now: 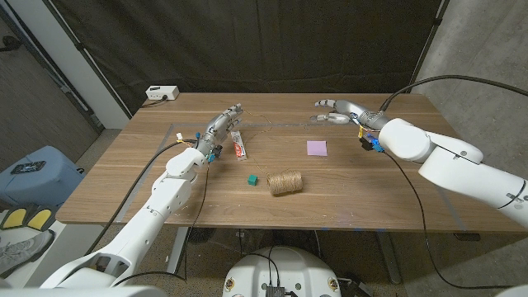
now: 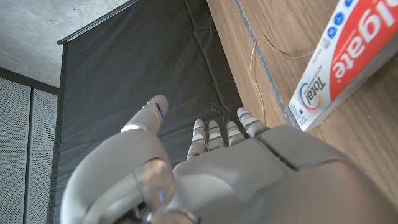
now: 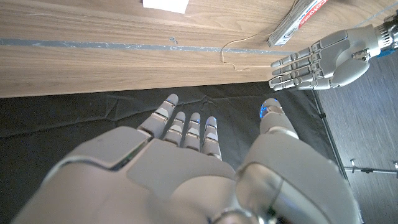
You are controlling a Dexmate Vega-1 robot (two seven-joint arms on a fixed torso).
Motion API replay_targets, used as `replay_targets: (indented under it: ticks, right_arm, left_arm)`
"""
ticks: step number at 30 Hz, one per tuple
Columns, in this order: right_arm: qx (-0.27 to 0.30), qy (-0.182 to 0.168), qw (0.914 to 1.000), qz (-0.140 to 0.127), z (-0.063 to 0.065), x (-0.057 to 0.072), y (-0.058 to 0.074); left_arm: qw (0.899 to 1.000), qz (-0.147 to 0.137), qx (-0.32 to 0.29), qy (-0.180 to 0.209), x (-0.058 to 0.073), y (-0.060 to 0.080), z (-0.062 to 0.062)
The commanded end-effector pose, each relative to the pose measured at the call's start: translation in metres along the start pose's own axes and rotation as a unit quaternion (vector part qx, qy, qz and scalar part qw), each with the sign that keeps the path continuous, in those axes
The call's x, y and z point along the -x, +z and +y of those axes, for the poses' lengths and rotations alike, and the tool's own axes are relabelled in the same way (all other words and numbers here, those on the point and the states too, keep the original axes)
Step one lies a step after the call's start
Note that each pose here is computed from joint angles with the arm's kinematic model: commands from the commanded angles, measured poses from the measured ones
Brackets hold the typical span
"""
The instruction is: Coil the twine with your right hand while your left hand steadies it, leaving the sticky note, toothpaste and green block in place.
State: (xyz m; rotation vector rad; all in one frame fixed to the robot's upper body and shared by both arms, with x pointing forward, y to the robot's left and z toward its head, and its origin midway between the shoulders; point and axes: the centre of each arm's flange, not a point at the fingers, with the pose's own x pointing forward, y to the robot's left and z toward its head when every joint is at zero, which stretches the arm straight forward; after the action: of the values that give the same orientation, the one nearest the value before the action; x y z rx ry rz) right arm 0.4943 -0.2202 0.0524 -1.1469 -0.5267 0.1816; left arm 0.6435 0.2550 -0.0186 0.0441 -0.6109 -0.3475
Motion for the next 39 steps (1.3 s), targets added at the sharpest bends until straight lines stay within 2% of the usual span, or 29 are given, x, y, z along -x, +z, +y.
replay_targets:
  ticks: [1,21,39]
  right_arm:
    - [0.043,0.026,0.9987,0.001,0.000,0.008,0.014]
    - [0.097,0.067,0.9930,0.003,0.003,0.016,0.034]
    - [0.125,0.102,0.9869,0.003,0.006,0.025,0.044]
  left_arm:
    - [1.000,0.002,0.000,-0.002,0.000,0.000,-0.001]
    - [1.000,0.002,-0.001,-0.008,-0.002,0.000,-0.004]
    - [1.000,0.006,-0.003,-0.011,-0.002,-0.001,-0.008]
